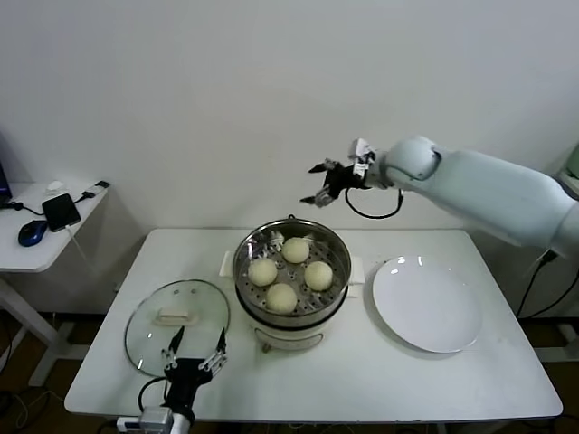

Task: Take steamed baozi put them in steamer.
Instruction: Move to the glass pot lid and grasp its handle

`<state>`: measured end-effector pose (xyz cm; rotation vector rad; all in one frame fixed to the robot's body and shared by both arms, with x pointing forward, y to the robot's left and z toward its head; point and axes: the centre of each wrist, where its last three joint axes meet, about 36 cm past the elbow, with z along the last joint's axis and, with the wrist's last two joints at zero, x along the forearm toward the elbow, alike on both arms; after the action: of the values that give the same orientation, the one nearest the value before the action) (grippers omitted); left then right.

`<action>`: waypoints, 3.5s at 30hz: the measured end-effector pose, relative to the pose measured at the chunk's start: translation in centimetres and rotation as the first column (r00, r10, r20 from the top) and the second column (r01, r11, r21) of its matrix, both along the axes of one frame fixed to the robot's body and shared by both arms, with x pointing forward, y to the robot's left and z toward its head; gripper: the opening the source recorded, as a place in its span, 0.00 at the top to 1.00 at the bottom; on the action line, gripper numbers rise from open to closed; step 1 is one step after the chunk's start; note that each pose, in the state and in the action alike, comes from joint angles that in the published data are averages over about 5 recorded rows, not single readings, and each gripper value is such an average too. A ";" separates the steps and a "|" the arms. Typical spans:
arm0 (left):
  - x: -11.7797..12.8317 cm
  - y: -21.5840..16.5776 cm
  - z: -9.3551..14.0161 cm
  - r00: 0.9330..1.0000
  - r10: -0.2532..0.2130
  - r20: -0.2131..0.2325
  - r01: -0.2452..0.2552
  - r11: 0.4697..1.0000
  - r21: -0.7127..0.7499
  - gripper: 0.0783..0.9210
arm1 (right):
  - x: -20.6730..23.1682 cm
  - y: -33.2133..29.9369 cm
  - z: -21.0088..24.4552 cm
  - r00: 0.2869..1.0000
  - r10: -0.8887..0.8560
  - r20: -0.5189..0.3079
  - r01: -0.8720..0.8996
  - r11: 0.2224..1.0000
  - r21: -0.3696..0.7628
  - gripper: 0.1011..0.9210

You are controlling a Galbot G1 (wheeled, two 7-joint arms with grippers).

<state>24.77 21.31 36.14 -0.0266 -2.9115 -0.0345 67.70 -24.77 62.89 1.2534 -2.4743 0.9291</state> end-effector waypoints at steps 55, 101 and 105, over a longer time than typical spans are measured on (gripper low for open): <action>1.8 10.1 -12.1 0.985 -0.158 0.073 -0.044 0.182 0.982 0.12 | -34.6 -9.6 -37.8 0.610 -0.765 -0.205 0.726 0.436 0.532 0.12; 9.5 12.5 -15.1 0.986 -0.166 -0.033 0.024 -0.052 0.998 0.71 | -36.8 -9.5 -37.6 0.618 -0.763 -0.188 0.728 0.465 0.505 0.12; 9.4 12.3 -15.2 0.987 -0.158 -0.036 0.030 -0.043 0.999 0.84 | -36.9 -9.6 -37.6 0.620 -0.762 -0.186 0.726 0.467 0.505 0.12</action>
<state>34.18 33.59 20.97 0.0275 -2.0879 -2.2377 30.83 -34.33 25.34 0.0561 -2.9738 0.0085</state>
